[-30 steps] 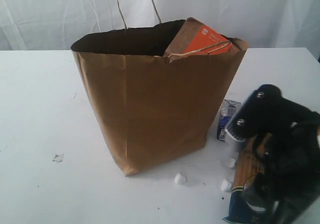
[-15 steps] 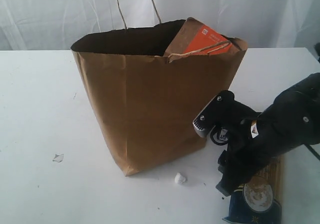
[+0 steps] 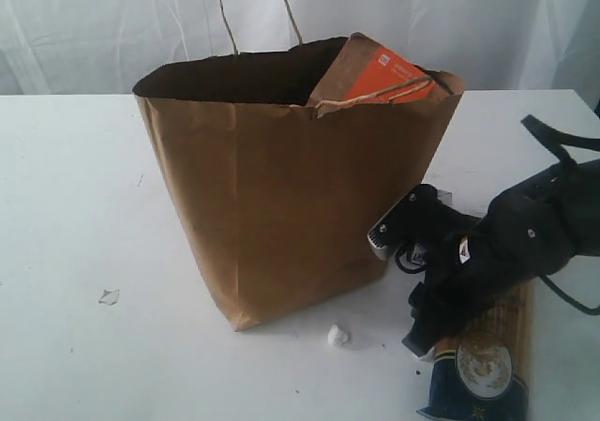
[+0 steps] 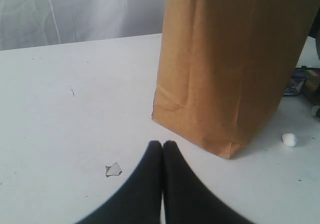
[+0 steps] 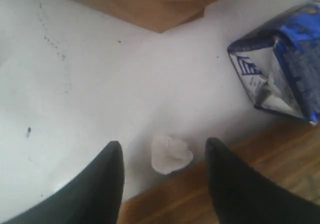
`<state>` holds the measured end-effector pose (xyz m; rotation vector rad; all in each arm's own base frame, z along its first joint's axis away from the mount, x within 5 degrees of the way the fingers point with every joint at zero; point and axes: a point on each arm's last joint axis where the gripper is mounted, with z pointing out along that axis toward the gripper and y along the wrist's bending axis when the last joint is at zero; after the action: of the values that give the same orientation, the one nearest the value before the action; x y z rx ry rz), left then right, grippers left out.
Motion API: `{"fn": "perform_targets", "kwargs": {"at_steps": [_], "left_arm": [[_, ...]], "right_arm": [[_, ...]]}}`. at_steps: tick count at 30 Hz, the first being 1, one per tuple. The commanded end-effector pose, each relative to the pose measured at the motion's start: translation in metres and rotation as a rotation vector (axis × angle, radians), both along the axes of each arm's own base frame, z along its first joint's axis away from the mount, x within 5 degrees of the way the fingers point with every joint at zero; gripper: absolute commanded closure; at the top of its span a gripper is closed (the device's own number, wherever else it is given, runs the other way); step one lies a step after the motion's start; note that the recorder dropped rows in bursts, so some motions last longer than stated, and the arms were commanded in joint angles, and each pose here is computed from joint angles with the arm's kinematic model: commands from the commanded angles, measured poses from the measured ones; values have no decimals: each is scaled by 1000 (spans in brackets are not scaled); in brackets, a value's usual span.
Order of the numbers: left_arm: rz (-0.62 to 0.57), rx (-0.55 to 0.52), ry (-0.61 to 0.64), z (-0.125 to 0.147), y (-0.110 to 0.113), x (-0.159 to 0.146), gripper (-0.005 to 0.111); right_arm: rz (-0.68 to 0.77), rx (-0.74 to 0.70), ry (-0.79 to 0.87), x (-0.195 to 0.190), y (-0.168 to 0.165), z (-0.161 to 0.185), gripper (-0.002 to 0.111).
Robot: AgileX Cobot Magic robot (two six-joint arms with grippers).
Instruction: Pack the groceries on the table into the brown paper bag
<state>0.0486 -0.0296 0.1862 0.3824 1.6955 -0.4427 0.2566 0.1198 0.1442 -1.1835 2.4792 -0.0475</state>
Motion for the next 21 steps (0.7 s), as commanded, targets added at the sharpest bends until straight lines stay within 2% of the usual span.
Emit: {"fn": "perform_targets", "kwargs": {"at_steps": [1, 9, 17, 21], "left_arm": [[-1, -2, 3, -1, 0, 0, 107], [-1, -2, 3, -1, 0, 0, 107], [-1, -2, 3, -1, 0, 0, 107], [-1, -2, 3, -1, 0, 0, 107]], "right_arm": [[0, -8, 14, 3, -2, -14, 61], [-18, -21, 72, 2, -2, -27, 63], [-73, -34, 132, -3, -5, -29, 96], [-73, -34, 132, -3, -5, -29, 108]]}}
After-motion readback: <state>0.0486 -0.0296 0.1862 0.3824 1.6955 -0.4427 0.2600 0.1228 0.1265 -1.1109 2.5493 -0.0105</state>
